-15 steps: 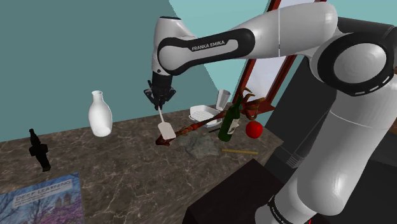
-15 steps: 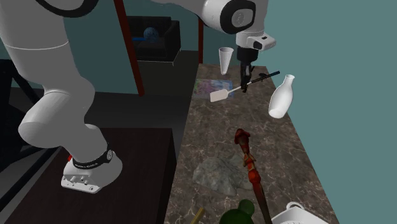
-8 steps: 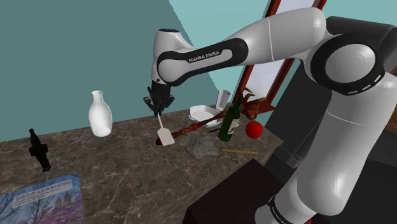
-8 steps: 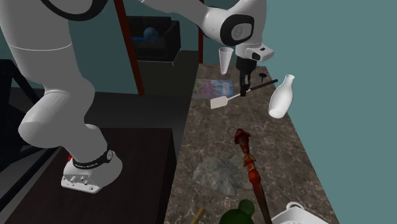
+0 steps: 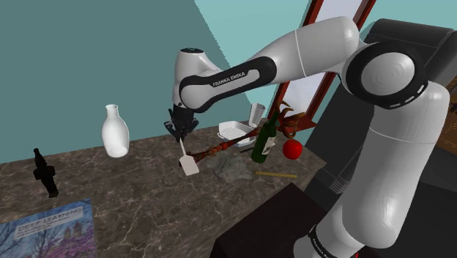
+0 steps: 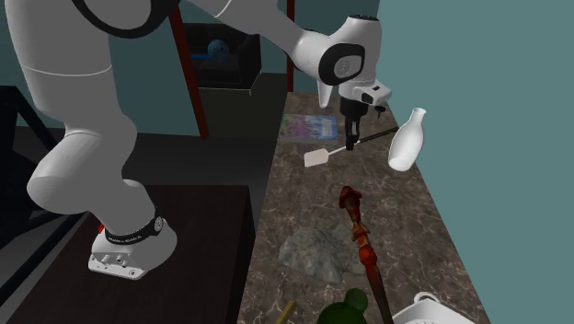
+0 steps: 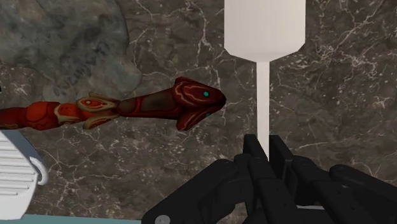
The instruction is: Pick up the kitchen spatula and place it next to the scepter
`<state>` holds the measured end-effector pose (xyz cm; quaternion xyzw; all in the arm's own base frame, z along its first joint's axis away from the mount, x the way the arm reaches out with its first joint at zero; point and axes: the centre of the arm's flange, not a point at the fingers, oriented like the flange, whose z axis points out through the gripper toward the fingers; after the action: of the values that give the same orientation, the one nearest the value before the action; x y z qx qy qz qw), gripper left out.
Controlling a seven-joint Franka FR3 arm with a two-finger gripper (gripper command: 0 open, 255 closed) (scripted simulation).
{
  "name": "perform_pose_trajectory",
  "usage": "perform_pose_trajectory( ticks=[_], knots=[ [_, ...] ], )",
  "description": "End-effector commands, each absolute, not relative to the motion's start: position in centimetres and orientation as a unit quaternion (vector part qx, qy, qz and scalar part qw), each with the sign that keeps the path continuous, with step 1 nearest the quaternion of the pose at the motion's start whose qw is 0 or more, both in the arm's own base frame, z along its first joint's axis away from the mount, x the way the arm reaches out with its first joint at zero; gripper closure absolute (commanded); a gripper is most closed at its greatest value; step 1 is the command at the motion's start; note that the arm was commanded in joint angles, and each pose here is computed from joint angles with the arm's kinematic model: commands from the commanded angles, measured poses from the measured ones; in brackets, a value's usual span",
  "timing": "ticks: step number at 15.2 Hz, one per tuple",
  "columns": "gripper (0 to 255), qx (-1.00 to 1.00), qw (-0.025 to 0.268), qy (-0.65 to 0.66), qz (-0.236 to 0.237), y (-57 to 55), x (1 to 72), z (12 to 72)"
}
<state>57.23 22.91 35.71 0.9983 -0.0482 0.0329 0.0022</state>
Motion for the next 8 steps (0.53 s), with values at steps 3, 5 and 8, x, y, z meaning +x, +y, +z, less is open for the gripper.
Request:
perform_pose_trajectory(
  ticks=[3,5,8],
  knots=[
    [255,0.998,0.002,-0.048,0.033,22.8,57.1,33.6],
    [255,0.998,0.002,-0.048,0.033,22.8,57.1,32.5],
    [255,0.998,0.002,-0.048,0.033,22.8,57.1,31.0]
  ],
)
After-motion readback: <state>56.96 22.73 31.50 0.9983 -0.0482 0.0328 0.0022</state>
